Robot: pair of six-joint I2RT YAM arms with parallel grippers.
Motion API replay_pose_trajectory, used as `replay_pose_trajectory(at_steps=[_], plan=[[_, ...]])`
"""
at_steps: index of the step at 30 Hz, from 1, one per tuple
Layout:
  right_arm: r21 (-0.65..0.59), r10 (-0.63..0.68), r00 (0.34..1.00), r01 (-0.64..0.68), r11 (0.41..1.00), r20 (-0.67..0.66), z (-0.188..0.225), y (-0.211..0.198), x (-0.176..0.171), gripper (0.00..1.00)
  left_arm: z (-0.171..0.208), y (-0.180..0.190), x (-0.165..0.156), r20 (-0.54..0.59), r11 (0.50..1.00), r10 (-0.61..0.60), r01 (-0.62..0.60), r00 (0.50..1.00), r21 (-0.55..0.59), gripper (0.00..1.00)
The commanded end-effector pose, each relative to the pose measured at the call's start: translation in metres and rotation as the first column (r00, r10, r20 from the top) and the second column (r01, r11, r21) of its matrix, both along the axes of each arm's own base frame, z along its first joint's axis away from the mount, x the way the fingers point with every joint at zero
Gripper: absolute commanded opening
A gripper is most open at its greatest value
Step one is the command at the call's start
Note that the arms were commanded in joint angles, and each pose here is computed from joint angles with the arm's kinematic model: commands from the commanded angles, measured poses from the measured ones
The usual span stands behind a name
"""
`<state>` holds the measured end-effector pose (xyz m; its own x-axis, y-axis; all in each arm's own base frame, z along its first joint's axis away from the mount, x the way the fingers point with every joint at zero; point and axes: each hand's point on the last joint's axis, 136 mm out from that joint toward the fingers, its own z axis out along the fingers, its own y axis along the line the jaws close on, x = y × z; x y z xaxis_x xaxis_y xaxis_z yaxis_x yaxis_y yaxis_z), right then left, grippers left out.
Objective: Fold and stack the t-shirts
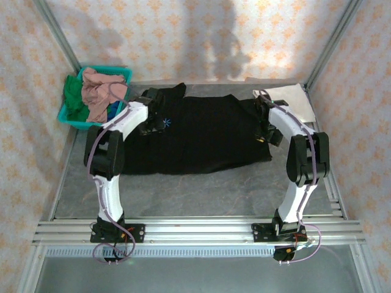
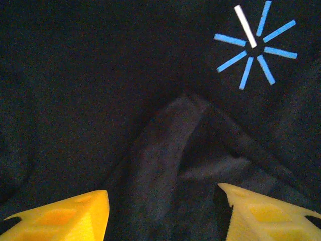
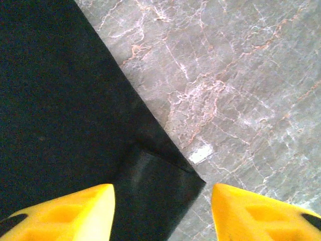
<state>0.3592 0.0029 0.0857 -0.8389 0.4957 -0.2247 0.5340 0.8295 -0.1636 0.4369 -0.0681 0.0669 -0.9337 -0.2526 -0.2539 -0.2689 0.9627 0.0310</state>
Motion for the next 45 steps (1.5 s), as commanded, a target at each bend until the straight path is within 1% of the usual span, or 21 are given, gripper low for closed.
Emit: replay_pose_trajectory(at_steps=[1,3,5,6,8,10,13,15,18,22,24,30,33,35,36,38,40,42,45], plan=[[0.015,0.026,0.997,-0.027,1.0,0.066,0.023,-0.003,-0.016,0.62,-0.015,0.004,0.002,-0.056,0.999,-0.033,0.035,0.998,0.03,0.56],[0.083,0.028,0.995,-0.036,0.996,0.096,0.016,0.008,-0.022,0.65,-0.021,0.004,0.005,-0.066,0.999,-0.032,0.034,0.997,0.025,0.53],[0.189,0.038,0.993,-0.059,0.98,0.113,0.001,0.026,-0.024,0.65,-0.026,-0.001,0.007,-0.07,0.999,-0.043,0.043,0.997,-0.001,0.49],[0.206,0.037,0.994,-0.058,0.977,0.106,-0.006,0.028,-0.025,0.65,-0.028,-0.003,0.008,-0.073,0.999,-0.044,0.044,0.996,-0.009,0.46],[0.184,0.014,0.998,-0.024,0.983,0.059,-0.019,0.023,-0.029,0.64,-0.029,-0.006,0.009,-0.074,0.999,-0.049,0.048,0.996,-0.024,0.39],[0.186,-0.019,0.999,0.013,0.982,0.028,-0.029,0.019,-0.033,0.61,-0.029,-0.007,0.009,-0.071,0.998,-0.053,0.051,0.996,-0.03,0.32],[0.169,-0.081,0.996,0.075,0.983,0.028,-0.036,0.008,-0.039,0.57,-0.027,-0.006,0.008,-0.071,0.998,-0.055,0.053,0.996,-0.03,0.2],[0.159,-0.116,0.993,0.109,0.981,0.035,-0.04,-0.002,-0.043,0.56,-0.024,-0.006,0.009,-0.064,0.998,-0.054,0.052,0.996,-0.035,0.16],[0.201,-0.175,0.984,0.165,0.965,0.031,-0.05,-0.011,-0.047,0.5,-0.022,-0.008,0.01,-0.058,0.997,-0.058,0.055,0.997,-0.053,0.08],[0.289,-0.182,0.98,0.153,0.945,0.076,-0.056,-0.002,-0.039,0.45,-0.018,-0.008,0.01,-0.052,0.997,-0.059,0.056,0.997,-0.054,0.0],[0.309,-0.184,0.979,0.149,0.939,0.089,-0.057,0.001,-0.037,0.41,-0.017,-0.006,0.009,-0.051,0.997,-0.057,0.054,0.997,-0.049,0.0],[0.224,-0.175,0.979,0.148,0.963,0.107,-0.052,-0.015,-0.036,0.28,-0.016,-0.006,0.008,-0.049,0.997,-0.051,0.048,0.997,-0.06,0.0],[0.199,-0.169,0.98,0.147,0.969,0.101,-0.051,-0.019,-0.036,0.24,-0.014,-0.004,0.007,-0.048,0.997,-0.052,0.05,0.997,-0.053,0.0],[0.197,-0.165,0.982,0.144,0.97,0.089,-0.05,-0.019,-0.037,0.24,-0.011,-0.004,0.006,-0.041,0.997,-0.052,0.049,0.998,-0.056,0.0],[0.203,-0.162,0.983,0.142,0.969,0.086,-0.049,-0.018,-0.037,0.24,-0.01,-0.005,0.006,-0.039,0.996,-0.05,0.047,0.998,-0.075,0.0],[0.206,-0.154,0.985,0.135,0.969,0.078,-0.046,-0.017,-0.037,0.26,-0.007,-0.016,0.009,-0.022,0.985,-0.045,0.041,0.999,-0.167,0.0],[0.172,-0.157,0.984,0.14,0.975,0.086,-0.042,-0.023,-0.038,0.28,0.001,-0.027,0.014,0.015,0.97,-0.045,0.047,0.999,-0.237,0.0],[0.132,-0.159,0.982,0.145,0.981,0.101,-0.038,-0.03,-0.039,0.28,0.008,-0.026,0.016,0.041,0.971,-0.037,0.045,0.998,-0.237,0.0],[0.111,-0.157,0.981,0.145,0.983,0.114,-0.037,-0.035,-0.039,0.25,0.012,-0.018,0.016,0.051,0.981,-0.03,0.039,0.998,-0.19,0.0]])
